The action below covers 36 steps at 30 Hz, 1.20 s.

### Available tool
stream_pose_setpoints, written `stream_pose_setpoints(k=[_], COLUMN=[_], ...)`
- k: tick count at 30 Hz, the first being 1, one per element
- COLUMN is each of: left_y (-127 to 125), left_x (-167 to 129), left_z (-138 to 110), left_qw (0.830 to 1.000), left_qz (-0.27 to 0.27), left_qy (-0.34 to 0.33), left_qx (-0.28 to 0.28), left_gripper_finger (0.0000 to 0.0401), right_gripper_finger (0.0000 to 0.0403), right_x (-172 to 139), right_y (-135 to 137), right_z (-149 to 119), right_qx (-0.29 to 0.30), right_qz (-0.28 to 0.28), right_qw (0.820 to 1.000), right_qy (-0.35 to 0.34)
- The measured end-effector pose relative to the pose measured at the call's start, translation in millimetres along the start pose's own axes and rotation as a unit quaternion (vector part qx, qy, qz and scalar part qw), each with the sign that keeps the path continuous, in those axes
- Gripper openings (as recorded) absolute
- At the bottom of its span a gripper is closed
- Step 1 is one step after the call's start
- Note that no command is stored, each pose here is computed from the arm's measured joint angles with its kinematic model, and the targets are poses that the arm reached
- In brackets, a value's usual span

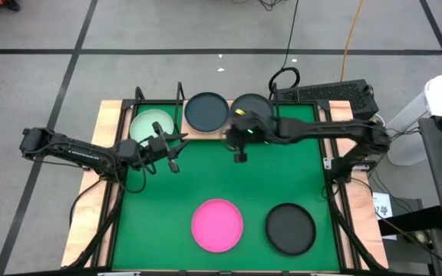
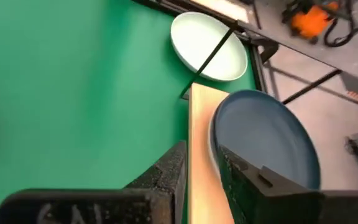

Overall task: Place and stack plates onto a shelf
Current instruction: Stack the light green plate on top of the dark blue plate on the shelf

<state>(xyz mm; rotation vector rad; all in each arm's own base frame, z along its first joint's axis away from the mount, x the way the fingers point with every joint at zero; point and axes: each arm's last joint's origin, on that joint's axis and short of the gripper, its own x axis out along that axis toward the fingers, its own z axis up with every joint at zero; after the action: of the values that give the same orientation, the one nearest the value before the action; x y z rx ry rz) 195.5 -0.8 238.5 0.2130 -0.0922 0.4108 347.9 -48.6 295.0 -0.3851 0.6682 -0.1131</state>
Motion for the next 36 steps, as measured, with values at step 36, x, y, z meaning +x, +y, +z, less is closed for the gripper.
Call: stream_pose_setpoints(k=[36], left_y=[2.6], left_x=[-18.6], left_z=[-22.1], left_qw=[0.846], left_qz=[0.074], left_qy=[0.526], left_qx=[-0.036], left_gripper_finger=[0.0113], right_gripper_finger=[0.0079], right_x=[-94.0], right_y=[91.8], right_z=[-81.7], right_qx=[0.008], right_qz=[-0.064], right_qw=[0.979], right_qy=[-0.193])
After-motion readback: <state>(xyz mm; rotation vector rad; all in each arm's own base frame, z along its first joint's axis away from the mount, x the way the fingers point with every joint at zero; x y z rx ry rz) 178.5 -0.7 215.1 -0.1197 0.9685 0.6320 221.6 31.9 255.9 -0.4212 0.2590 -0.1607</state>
